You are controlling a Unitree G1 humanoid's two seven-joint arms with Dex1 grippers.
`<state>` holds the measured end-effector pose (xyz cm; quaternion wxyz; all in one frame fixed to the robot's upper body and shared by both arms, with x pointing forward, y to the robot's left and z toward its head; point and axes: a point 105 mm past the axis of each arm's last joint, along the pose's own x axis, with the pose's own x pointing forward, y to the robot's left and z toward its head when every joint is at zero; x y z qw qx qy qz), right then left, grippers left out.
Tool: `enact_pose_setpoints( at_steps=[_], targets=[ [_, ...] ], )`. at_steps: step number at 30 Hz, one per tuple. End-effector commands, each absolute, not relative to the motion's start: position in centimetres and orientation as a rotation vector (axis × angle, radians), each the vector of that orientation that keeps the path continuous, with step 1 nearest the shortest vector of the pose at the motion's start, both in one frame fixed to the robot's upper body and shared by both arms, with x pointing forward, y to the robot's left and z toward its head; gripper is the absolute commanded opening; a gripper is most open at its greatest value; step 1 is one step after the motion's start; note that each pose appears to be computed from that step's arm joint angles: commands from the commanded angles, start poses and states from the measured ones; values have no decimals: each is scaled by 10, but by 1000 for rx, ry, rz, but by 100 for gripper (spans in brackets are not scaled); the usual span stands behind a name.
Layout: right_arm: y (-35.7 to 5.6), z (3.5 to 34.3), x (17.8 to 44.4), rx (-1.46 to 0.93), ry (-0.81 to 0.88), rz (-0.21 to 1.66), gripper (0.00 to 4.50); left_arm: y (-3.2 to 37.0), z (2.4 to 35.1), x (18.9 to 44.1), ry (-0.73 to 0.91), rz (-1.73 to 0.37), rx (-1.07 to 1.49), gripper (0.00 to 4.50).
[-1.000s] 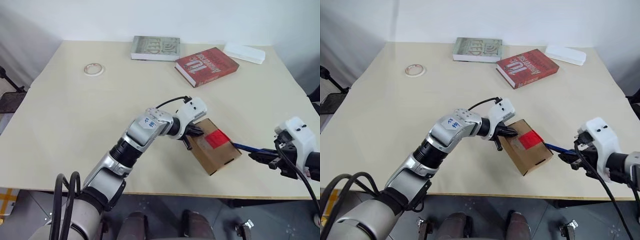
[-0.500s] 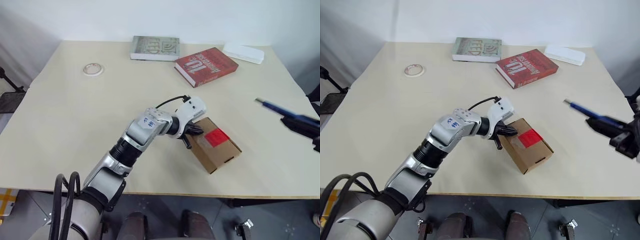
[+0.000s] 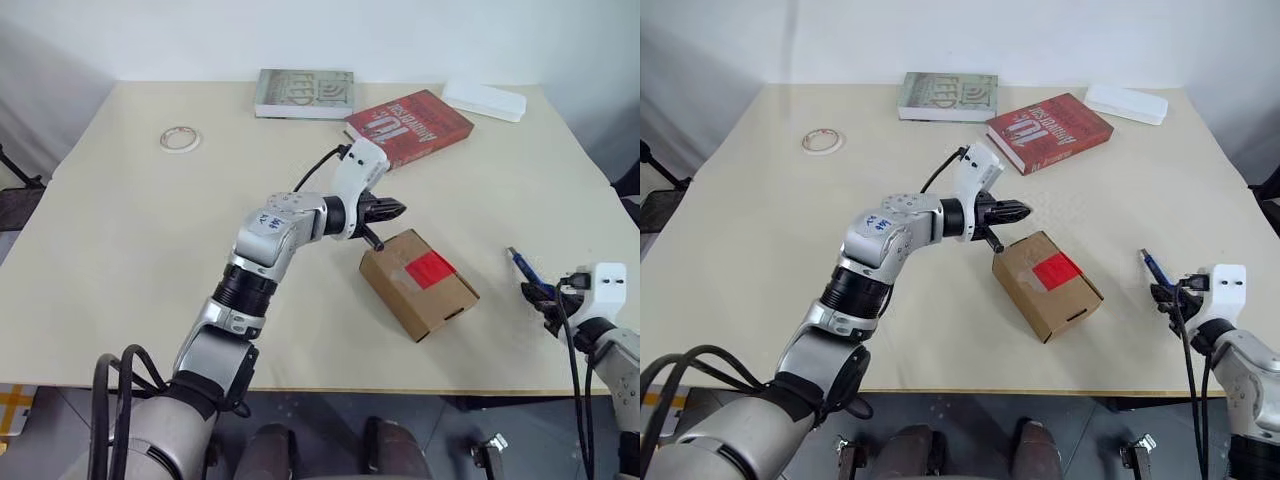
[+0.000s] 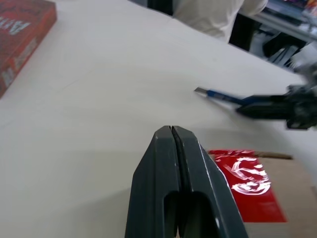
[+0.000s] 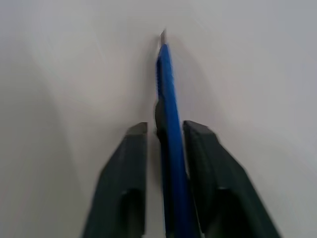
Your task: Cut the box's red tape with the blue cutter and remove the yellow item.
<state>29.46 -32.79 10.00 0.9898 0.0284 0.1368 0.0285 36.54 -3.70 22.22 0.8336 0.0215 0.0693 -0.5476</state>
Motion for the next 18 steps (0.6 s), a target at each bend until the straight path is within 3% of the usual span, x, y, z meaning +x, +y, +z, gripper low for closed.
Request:
enact_pose_setpoints(
  at_steps=[1, 7, 8, 11, 14, 18],
  targets=[
    [-335, 127, 295, -14, 220, 50, 239, -31, 248, 355, 80, -1196, -4, 0],
    [-338, 155, 288, -145, 229, 87, 445, 7, 227, 352, 180, -1148, 54, 0],
    [-336, 157, 287, -155, 232, 96, 448, 11, 225, 351, 189, -1144, 54, 0],
    [-322, 170, 292, -200, 251, 163, 448, 32, 210, 347, 248, -1115, 58, 0],
    [-298, 169, 297, -244, 355, 284, 386, 42, 188, 334, 337, -1134, 72, 0],
    [-263, 168, 316, -351, 411, 426, 245, 38, 143, 315, 452, -1161, 115, 0]
  ],
)
